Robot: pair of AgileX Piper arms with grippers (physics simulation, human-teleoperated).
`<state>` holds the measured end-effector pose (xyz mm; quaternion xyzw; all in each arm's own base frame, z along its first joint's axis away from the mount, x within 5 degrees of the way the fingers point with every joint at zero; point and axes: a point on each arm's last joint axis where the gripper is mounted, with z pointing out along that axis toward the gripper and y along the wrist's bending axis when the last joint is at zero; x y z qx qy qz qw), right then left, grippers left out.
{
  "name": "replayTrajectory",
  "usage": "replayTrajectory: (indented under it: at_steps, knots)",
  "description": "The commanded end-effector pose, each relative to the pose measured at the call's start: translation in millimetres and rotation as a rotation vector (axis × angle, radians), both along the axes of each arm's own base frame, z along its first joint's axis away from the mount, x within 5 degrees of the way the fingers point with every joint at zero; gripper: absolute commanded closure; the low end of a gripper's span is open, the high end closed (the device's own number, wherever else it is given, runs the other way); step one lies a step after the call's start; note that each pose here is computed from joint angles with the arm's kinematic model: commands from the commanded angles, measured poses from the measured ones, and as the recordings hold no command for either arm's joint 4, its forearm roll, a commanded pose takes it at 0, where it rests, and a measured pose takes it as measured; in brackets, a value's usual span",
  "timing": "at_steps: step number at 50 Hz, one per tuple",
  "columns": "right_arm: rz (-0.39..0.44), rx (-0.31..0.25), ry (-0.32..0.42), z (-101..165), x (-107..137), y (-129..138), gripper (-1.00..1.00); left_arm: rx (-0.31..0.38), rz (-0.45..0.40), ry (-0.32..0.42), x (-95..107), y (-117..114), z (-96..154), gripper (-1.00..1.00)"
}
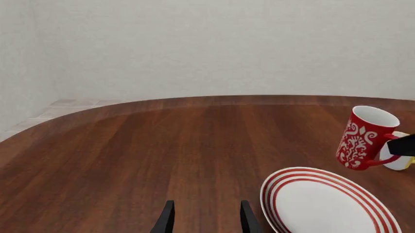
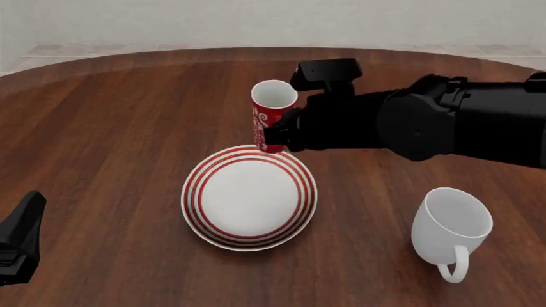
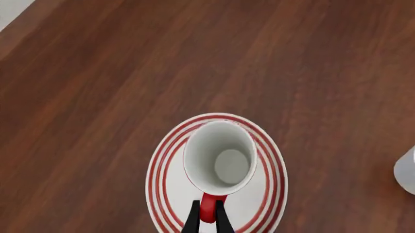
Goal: Pick up the red mug and put it on the plate
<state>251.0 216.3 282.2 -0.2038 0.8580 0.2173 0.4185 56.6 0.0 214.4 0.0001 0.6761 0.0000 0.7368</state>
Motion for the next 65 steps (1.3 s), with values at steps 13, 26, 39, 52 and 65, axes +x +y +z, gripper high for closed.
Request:
replayTrajectory:
  at_steps: [13, 26, 39, 52, 65]
  knots:
    - [0.033, -0.005, 0.061, -28.0, -13.2, 15.1, 1.00, 0.000, 0.000, 0.000, 0.0, 0.0, 0.0, -1.00]
    - [0.031, -0.010, 0.077, -40.1, -11.5, 18.2, 1.00, 0.000, 0.000, 0.000, 0.0, 0.0, 0.0, -1.00]
    - [0.028, -0.024, 0.095, -53.0, -7.2, 21.9, 1.00, 0.000, 0.000, 0.000, 0.0, 0.0, 0.0, -1.00]
    - [0.019, -0.030, 0.116, -64.2, -4.0, 24.8, 1.00, 0.000, 0.000, 0.000, 0.0, 0.0, 0.0, -1.00]
    - [0.016, -0.042, 0.132, -73.2, -2.8, 25.7, 1.00, 0.000, 0.000, 0.000, 0.0, 0.0, 0.0, -1.00]
